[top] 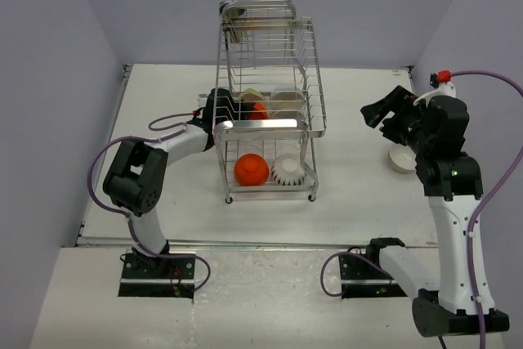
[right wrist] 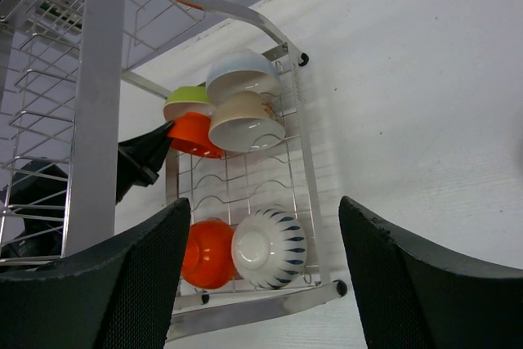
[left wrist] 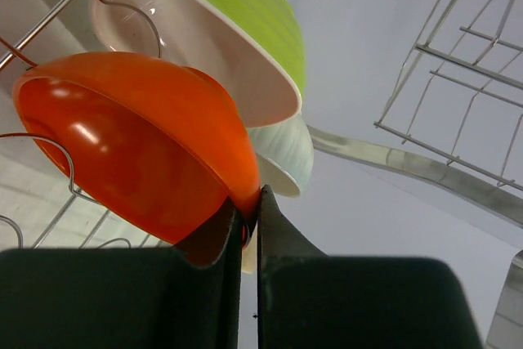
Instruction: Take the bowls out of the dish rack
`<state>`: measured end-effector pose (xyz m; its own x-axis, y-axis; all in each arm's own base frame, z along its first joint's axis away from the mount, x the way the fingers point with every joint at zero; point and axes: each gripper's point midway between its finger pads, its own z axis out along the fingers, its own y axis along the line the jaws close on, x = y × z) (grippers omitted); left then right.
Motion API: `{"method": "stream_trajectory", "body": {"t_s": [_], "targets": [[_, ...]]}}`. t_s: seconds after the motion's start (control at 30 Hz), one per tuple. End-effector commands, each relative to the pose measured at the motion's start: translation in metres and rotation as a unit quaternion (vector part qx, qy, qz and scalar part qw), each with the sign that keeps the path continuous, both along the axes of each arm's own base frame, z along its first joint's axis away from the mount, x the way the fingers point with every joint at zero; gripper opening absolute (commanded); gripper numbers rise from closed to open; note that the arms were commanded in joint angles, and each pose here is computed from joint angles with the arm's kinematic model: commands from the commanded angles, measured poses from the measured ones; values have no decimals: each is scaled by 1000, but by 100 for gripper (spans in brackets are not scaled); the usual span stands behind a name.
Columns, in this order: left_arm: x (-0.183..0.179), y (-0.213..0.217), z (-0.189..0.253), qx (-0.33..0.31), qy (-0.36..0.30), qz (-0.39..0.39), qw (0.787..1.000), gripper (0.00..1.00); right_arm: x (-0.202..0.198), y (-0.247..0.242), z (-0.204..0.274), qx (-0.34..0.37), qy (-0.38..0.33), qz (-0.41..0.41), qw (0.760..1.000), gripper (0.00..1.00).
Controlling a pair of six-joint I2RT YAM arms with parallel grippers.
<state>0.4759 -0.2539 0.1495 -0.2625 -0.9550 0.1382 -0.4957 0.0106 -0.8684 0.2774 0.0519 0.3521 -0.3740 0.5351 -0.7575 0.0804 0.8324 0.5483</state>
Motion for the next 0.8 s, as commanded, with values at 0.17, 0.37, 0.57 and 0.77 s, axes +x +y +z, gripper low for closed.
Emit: {"method": "stream_trajectory", "body": {"t_s": [0.17,0.37,0.57,0.77], "targets": [[2,21,-11,19,7,23,1000,0,5,0,5,1,-8,-3,1000,74],[-11,18,5,-13,-27,4,1000,0,9,4,-7,7,4,7,1000,74],[-28,18,29,-44,-72,-22,996,0,17,11,-19,22,22,20,999,74],[-40,33,57,-65,-133,-40,988,0,24,18,-28,37,37,33,998,74]]}}
